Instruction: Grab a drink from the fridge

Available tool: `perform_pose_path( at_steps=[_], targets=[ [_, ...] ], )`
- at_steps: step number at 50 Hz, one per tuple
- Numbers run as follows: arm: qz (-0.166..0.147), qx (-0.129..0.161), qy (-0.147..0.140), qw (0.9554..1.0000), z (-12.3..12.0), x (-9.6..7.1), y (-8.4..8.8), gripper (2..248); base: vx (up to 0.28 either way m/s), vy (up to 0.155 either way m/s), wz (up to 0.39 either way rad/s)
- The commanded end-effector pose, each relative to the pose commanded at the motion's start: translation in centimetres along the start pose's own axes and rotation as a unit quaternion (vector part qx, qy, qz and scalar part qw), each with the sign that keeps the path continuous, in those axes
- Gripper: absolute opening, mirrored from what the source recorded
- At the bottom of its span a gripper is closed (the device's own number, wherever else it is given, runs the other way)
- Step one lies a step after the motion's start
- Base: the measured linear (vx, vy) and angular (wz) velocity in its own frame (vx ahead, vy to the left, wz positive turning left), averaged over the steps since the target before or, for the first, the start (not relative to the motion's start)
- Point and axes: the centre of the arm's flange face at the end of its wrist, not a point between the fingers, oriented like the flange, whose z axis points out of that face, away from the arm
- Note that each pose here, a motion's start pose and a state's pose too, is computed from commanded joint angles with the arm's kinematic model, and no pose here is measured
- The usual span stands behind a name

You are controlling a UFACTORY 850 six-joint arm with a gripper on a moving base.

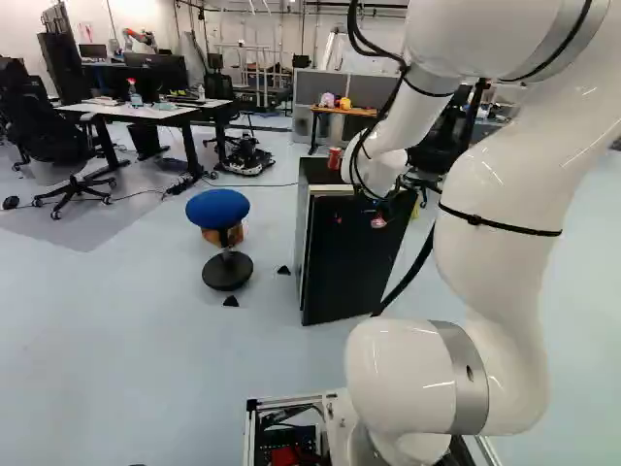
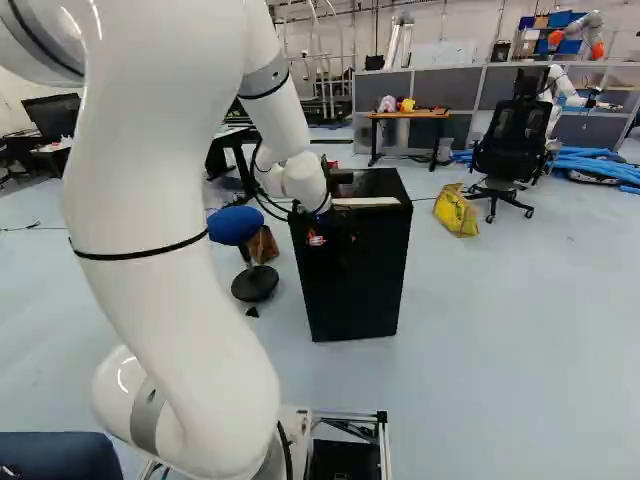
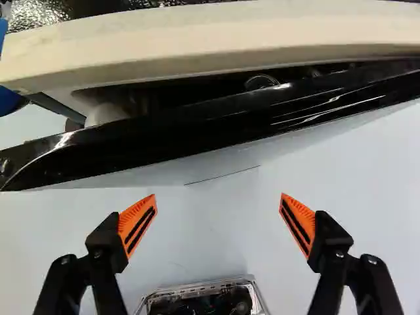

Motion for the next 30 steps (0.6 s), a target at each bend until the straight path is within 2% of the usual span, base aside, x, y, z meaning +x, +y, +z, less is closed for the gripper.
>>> perform_pose_path(
  at_steps=[30],
  targets=[
    [-0.002,0.001,0.003,1.0,0.55,0.92,-0.14,247,0.0,0.0,0.0]
  ],
)
